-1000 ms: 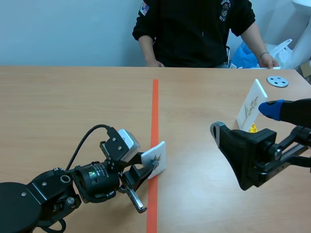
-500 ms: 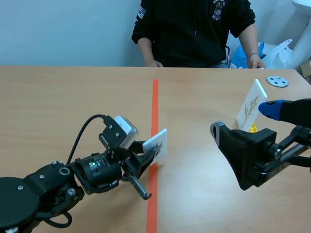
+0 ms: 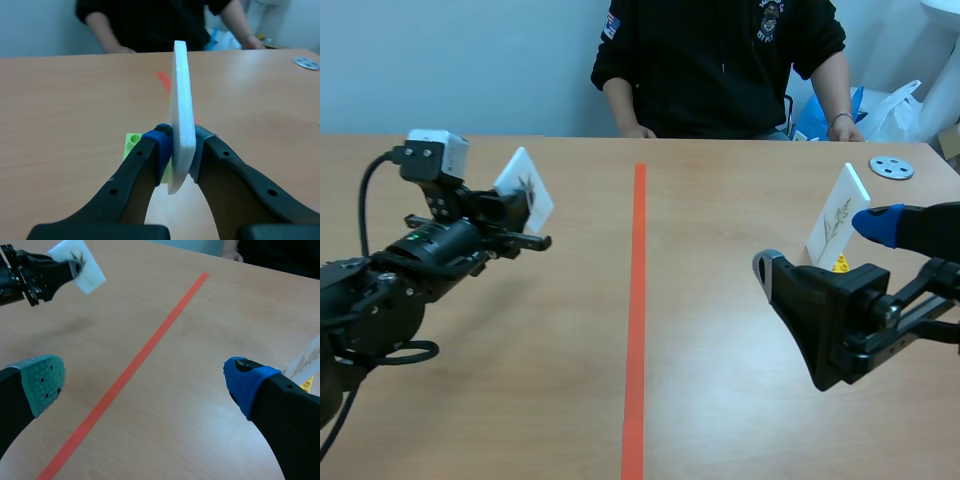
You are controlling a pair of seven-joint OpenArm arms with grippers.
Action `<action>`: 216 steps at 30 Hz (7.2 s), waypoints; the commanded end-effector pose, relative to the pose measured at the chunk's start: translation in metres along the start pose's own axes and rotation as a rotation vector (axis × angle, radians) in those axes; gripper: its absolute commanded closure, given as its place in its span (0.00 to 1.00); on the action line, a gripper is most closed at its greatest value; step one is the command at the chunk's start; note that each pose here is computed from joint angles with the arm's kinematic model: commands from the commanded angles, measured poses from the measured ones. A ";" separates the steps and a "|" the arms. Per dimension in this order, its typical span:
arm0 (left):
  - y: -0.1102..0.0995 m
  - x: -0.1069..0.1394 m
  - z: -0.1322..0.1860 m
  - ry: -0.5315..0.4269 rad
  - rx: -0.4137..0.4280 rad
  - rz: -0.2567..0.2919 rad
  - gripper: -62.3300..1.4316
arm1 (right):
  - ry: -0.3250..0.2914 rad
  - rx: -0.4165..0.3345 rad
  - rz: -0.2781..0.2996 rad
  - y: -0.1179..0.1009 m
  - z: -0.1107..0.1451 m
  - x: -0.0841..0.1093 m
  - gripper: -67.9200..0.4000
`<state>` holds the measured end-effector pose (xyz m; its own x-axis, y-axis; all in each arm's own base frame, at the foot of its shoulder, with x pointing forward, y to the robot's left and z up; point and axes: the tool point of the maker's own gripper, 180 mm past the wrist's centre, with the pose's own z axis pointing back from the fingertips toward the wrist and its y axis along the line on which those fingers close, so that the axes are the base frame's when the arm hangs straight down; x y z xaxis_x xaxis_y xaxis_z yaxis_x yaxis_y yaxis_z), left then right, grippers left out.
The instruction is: Sort the leaf by its shape. The table is split by an orange tape line. A compound leaf with several leaflets goes to the left side, a simple leaf with one blade goes to the right side. Return to the home posture when a red brick is placed on the table.
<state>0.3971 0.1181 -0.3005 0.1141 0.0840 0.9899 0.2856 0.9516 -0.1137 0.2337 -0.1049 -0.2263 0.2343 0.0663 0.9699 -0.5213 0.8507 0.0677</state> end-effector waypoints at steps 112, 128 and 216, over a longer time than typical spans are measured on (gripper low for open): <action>-0.115 0.061 0.160 0.104 -0.205 0.006 0.00 | 0.021 0.007 0.027 -0.016 0.018 0.003 0.00; -0.107 0.069 0.157 0.057 -0.175 -0.056 0.00 | 0.019 0.006 0.027 -0.016 0.018 0.003 0.00; -0.107 0.072 0.154 0.042 -0.183 -0.140 0.00 | -0.042 0.368 0.259 0.095 -0.172 -0.070 0.90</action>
<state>0.2269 0.0675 -0.2093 0.1211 -0.0681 0.9903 0.4704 0.8825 0.0032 0.2984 0.0635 -0.3514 0.0839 0.2614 0.9616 -0.8279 0.5553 -0.0787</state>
